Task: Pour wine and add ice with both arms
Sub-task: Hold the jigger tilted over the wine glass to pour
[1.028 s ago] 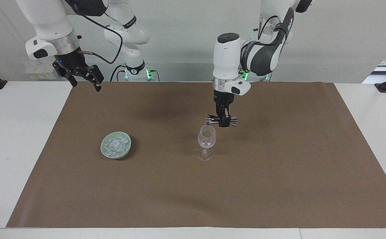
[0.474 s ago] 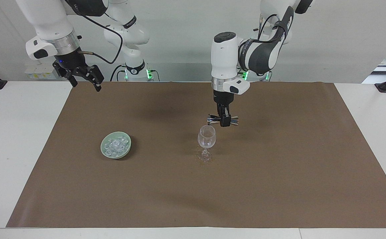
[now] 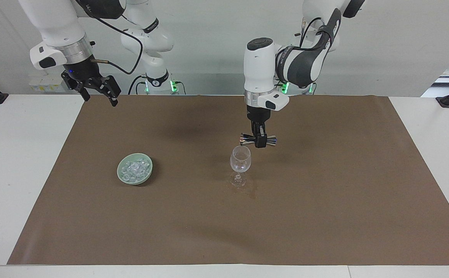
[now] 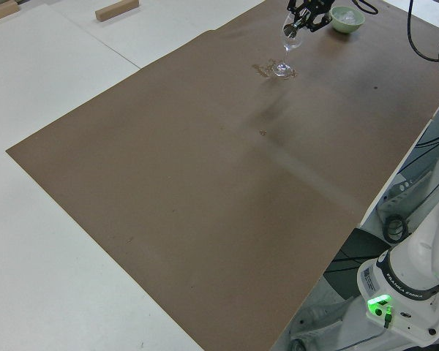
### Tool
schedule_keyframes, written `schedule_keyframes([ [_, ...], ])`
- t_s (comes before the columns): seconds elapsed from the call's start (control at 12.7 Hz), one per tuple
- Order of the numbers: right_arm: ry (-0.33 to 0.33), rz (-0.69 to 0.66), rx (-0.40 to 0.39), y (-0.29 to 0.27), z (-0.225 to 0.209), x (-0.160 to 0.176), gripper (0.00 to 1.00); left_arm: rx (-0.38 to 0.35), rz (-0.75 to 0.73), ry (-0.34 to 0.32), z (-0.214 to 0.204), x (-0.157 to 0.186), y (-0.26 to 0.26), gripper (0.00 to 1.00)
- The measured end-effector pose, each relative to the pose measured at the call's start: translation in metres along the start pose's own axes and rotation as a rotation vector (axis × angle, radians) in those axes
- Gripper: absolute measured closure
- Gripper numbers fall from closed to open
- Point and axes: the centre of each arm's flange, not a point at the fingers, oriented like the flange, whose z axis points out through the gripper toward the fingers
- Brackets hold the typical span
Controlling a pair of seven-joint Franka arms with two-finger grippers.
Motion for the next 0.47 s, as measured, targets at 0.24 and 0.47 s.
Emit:
schedule_keyframes([
  [0.24, 0.0, 0.0, 0.0, 0.0, 0.0, 0.0, 0.0, -0.001, 0.01, -0.006, -0.0025, -0.0056, -0.0039, 0.89],
  [0.47, 0.0, 0.0, 0.0, -0.0001, -0.0001, -0.0001, 0.0, -0.002, 0.0, -0.017, -0.0038, -0.0063, 0.0019, 0.89],
])
